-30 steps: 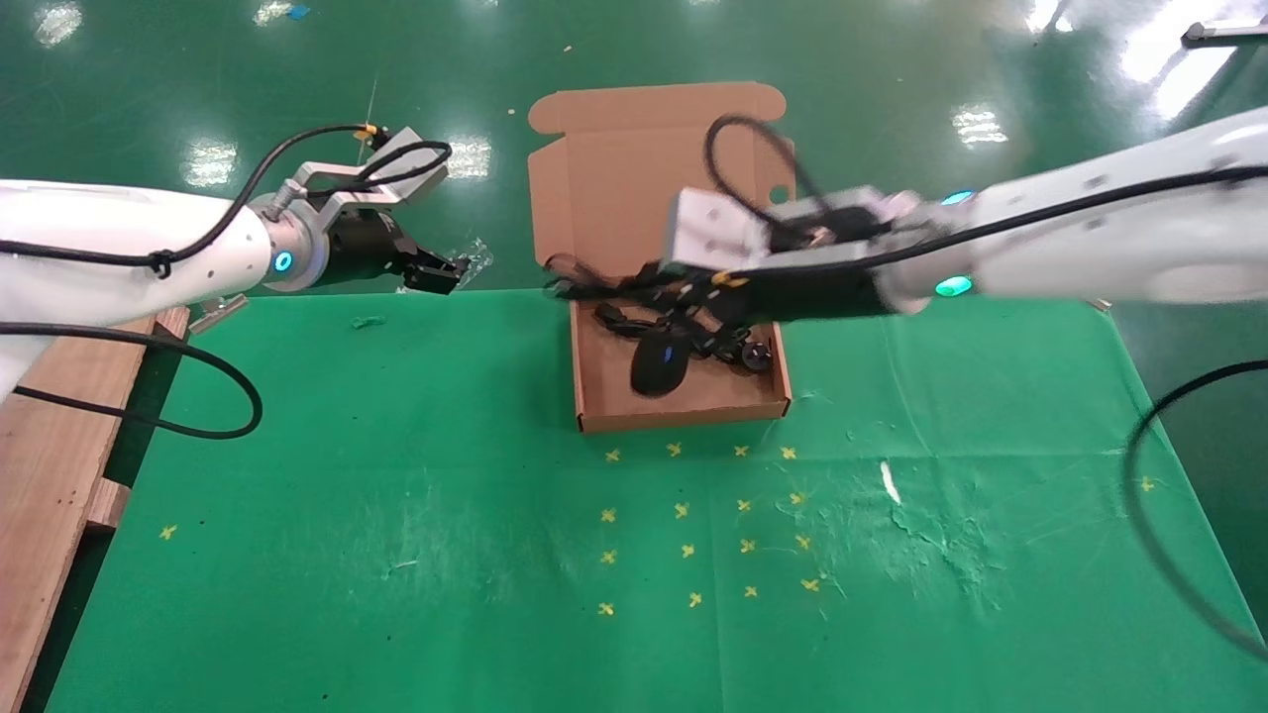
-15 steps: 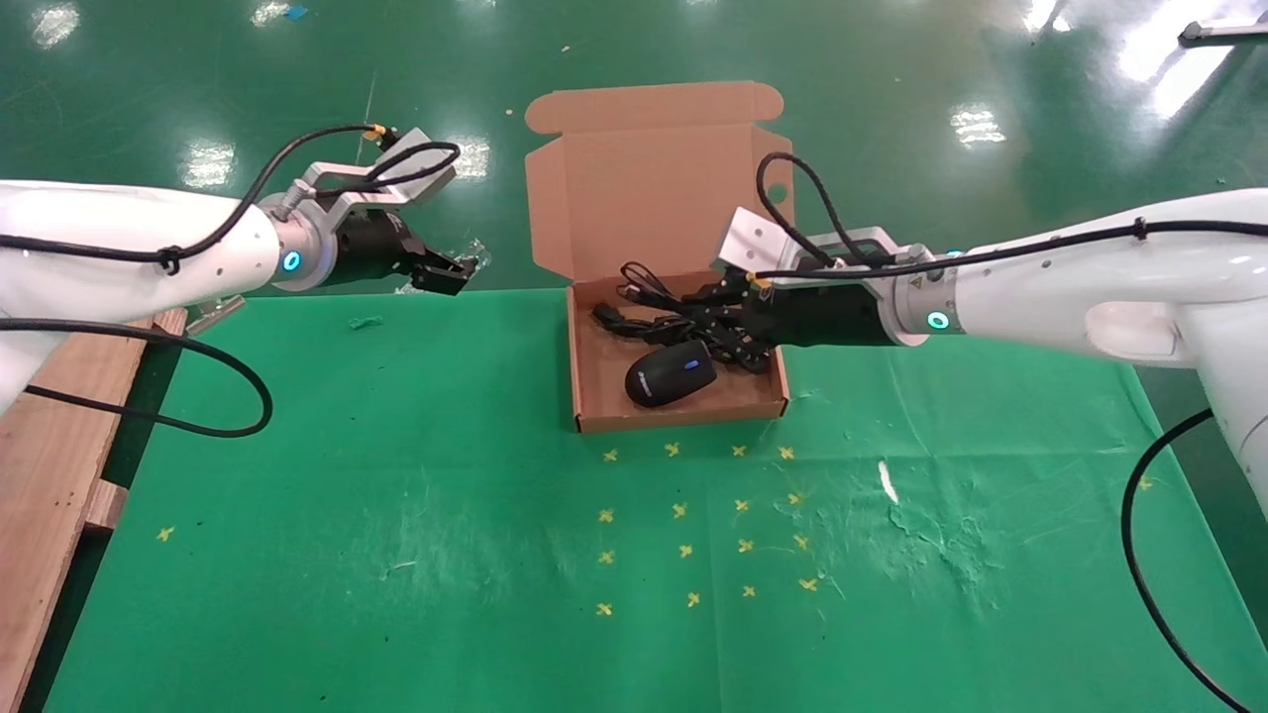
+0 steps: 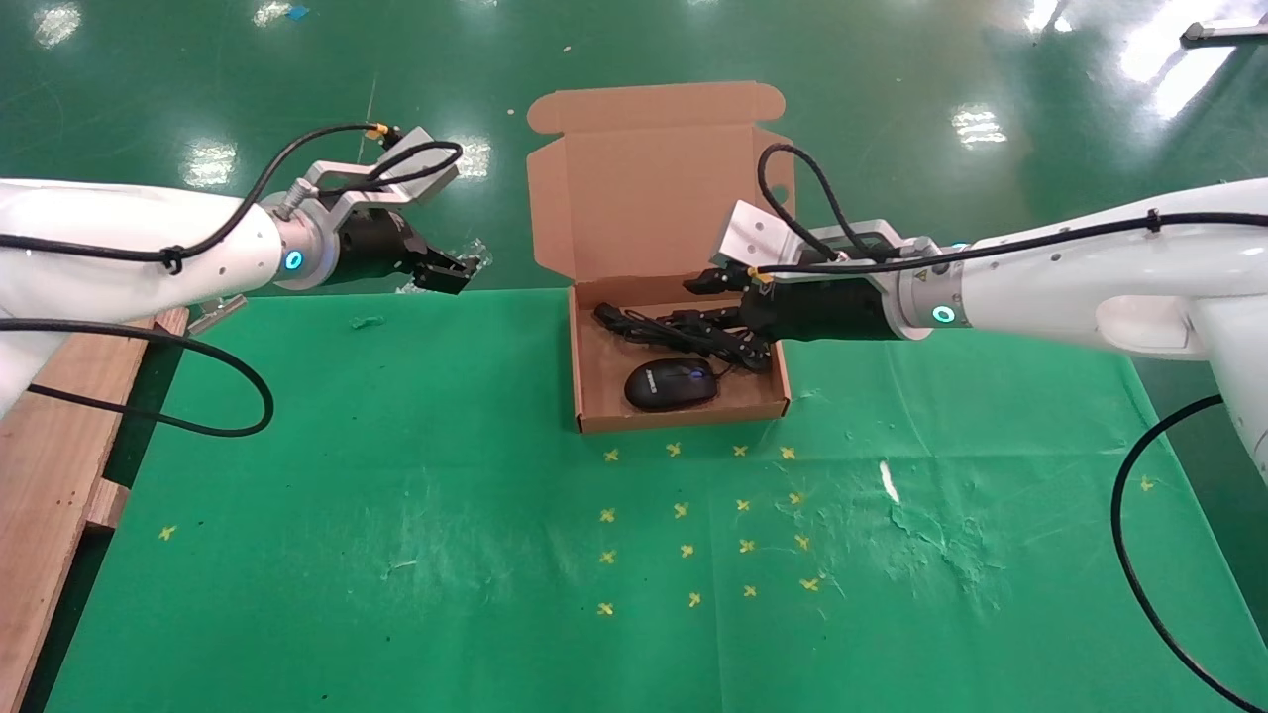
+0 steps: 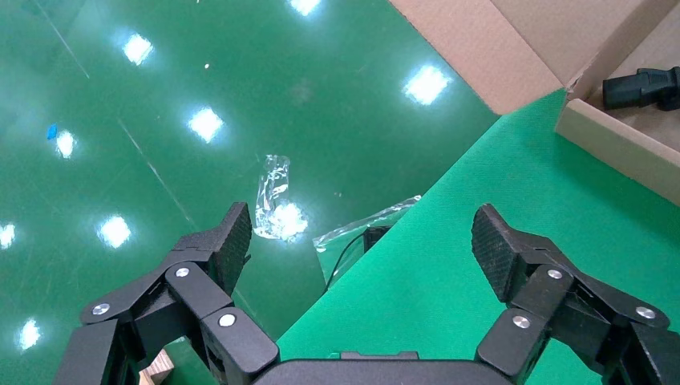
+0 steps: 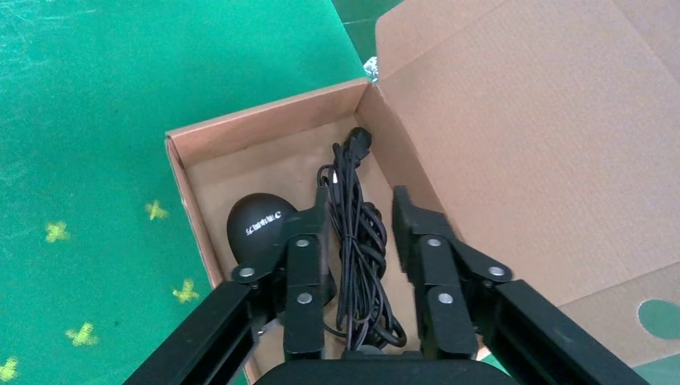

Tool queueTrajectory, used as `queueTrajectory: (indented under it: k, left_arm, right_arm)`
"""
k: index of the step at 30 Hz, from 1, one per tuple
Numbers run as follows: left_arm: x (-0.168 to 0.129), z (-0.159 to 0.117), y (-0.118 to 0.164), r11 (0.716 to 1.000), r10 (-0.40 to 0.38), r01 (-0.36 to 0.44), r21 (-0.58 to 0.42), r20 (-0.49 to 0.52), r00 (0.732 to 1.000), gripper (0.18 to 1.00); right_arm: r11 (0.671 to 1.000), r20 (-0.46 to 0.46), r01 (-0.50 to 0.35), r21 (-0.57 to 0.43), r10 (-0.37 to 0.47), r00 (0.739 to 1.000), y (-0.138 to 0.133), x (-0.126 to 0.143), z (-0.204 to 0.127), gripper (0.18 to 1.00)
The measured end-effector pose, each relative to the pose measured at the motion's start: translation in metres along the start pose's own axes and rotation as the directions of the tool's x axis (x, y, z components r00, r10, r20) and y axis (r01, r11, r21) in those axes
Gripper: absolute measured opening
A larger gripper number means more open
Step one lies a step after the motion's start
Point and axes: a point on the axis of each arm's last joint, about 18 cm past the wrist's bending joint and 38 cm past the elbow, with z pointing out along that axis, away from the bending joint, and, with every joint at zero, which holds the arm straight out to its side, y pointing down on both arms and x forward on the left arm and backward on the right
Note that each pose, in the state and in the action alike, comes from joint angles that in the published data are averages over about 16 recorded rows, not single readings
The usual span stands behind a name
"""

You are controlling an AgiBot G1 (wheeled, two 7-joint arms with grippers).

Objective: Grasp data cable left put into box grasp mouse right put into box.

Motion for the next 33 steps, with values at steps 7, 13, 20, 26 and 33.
queueTrajectory:
  k: [7,13,20,26,33]
  left_arm:
    - [0.000,0.000,0.000,1.000,0.001,-0.001,0.000,0.000,1.000,1.001]
    - [0.000,0.000,0.000,1.000,0.001,-0.001,0.000,0.000,1.000,1.001]
    - [0.000,0.000,0.000,1.000,0.001,-0.001,0.001,0.000,1.000,1.001]
    - [0.000,0.000,0.000,1.000,0.001,-0.001,0.001,0.000,1.000,1.001]
    - [0.000,0.000,0.000,1.000,0.001,-0.001,0.001,0.000,1.000,1.001]
  right_arm:
    - [1.000,0.003,-0.013,0.022,0.013,1.000,0.001,-0.002,-0.005,0.419]
    - [0.996,0.008,-0.052,0.072,0.052,0.999,0.003,-0.006,-0.015,0.553]
    - [0.981,0.024,-0.115,0.158,0.112,0.993,0.007,-0.014,-0.036,0.714]
    - [0.960,0.045,-0.160,0.230,0.154,0.987,0.008,-0.022,-0.058,0.834]
    - [0.931,0.078,-0.201,0.305,0.186,0.979,0.008,-0.032,-0.085,0.933]
